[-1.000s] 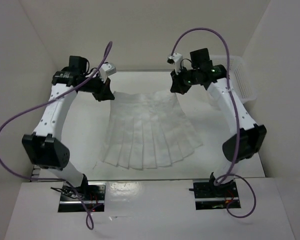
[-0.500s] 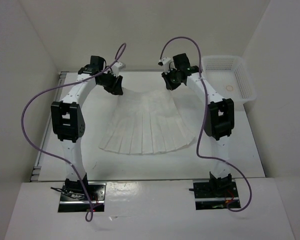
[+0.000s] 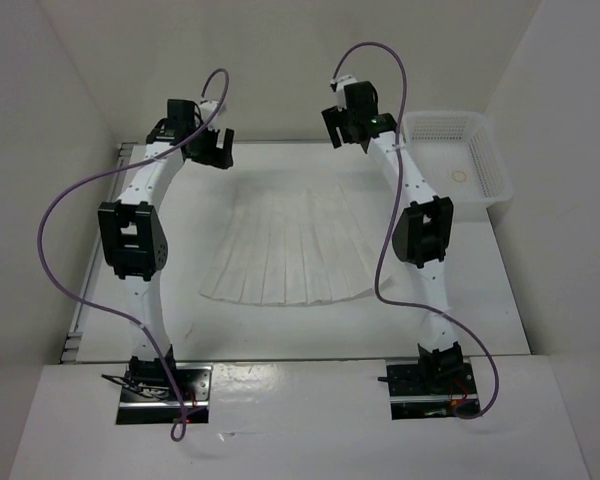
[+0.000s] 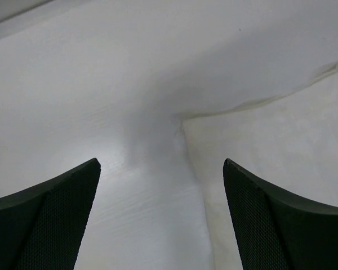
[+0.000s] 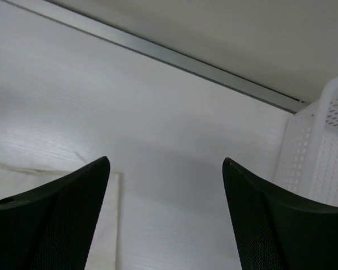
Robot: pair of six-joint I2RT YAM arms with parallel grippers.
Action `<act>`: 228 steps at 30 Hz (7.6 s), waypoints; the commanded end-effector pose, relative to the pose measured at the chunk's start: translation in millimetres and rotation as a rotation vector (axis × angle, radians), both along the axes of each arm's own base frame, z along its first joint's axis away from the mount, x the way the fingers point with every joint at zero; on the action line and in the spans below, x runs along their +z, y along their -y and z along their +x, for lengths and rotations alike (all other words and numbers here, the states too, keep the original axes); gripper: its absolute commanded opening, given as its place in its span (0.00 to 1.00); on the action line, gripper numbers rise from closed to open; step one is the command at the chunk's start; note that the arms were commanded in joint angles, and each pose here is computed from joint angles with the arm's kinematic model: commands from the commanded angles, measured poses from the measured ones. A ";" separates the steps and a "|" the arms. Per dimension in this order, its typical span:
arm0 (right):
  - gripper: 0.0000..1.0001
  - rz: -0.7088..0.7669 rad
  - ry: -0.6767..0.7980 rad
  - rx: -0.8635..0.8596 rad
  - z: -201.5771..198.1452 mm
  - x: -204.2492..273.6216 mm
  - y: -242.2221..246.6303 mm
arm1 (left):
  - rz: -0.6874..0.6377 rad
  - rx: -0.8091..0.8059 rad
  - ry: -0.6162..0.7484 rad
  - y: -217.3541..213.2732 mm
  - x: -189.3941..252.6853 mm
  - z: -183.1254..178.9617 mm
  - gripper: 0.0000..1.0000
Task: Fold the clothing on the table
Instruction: Flatten the skirt out, then fold the skirt
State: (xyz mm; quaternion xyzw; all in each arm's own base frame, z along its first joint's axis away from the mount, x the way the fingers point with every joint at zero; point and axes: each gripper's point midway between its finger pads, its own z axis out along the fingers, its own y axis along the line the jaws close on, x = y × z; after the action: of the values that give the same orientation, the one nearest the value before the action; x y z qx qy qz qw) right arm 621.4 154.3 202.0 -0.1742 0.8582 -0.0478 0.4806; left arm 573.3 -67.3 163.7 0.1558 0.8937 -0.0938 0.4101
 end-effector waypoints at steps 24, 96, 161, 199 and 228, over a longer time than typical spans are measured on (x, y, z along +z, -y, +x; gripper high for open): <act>0.95 -0.053 -0.275 0.060 -176.4 -53.8 7.7 | -0.311 0.099 -0.123 -67.7 3.7 -194.1 0.99; 0.98 0.024 -0.516 -0.143 -252.0 -198.7 -138.8 | -0.168 0.407 -0.113 -144.1 14.8 -282.6 0.99; 0.98 0.249 -0.134 -0.165 -141.6 16.5 -148.0 | -0.203 0.124 -0.144 -89.3 29.7 -194.2 0.99; 0.98 0.227 -0.391 0.126 -168.6 -47.4 36.2 | -0.312 -0.350 -0.435 85.3 -111.4 -77.8 0.71; 0.98 0.227 -0.446 0.125 -158.1 -67.7 32.6 | -0.370 -0.422 -0.504 109.4 -129.7 -83.0 0.25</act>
State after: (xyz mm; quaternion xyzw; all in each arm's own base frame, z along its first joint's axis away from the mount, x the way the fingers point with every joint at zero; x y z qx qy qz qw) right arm 454.2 114.7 125.2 -0.1712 0.9365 0.1094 0.2857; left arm 492.3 -169.9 35.2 0.2177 0.8939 -0.3521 0.1721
